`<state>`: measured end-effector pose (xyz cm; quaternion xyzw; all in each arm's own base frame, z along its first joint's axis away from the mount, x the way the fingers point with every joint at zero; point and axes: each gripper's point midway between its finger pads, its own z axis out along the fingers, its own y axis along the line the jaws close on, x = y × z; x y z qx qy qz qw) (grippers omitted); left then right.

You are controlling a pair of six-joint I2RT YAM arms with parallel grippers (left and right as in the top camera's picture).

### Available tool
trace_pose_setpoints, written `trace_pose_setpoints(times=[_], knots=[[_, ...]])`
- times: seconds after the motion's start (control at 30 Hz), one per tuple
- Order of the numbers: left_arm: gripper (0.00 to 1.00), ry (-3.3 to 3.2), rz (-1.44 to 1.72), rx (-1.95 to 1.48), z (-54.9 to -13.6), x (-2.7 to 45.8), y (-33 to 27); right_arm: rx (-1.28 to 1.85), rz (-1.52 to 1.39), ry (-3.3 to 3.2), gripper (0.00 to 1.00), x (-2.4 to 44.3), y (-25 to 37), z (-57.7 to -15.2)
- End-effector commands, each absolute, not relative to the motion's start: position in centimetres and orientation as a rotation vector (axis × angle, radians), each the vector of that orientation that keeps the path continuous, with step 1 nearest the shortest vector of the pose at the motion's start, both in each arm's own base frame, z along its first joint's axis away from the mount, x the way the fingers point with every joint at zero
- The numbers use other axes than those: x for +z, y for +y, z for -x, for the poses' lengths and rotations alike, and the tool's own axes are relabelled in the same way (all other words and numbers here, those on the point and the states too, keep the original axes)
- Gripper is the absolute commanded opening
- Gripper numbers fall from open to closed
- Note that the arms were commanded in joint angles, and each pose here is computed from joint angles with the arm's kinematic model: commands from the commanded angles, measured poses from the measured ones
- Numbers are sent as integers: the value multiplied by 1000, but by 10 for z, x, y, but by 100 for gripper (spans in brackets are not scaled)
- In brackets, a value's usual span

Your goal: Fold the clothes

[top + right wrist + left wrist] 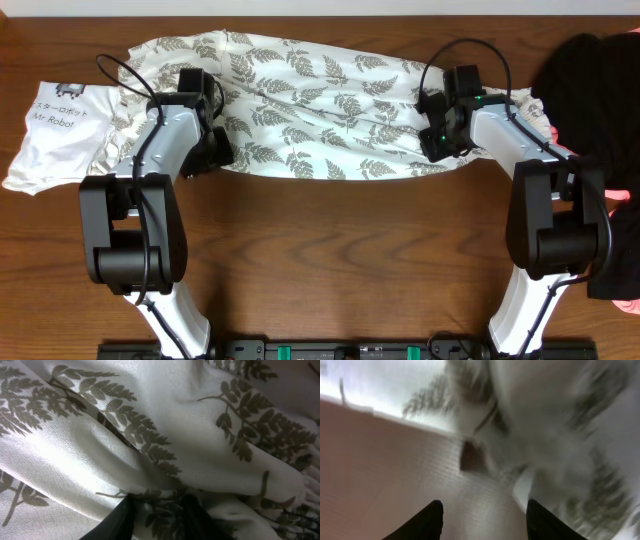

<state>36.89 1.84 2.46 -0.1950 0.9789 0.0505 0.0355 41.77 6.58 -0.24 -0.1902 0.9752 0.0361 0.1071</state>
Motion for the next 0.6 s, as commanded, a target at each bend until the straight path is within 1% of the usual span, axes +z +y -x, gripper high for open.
trace_pose_setpoints(times=[0.0,0.03,0.1,0.3,0.4,0.47,0.57], knots=[[54,3016,674,167,-359,29,19,68,554,3009,33,-31,56,-388],[40,3030,675,172,-355,29,19,68,555,3013,33,-31,56,-387],[28,3041,676,178,-352,30,19,68,555,3013,34,-31,56,-387],[28,2910,670,123,-379,52,19,66,551,2985,36,-30,57,-394],[29,2793,652,80,-404,65,19,65,550,2978,37,-30,57,-395],[34,2725,642,56,-421,69,19,64,549,2973,37,-30,58,-396],[34,2630,627,23,-447,68,19,64,548,2969,37,-30,58,-398]])
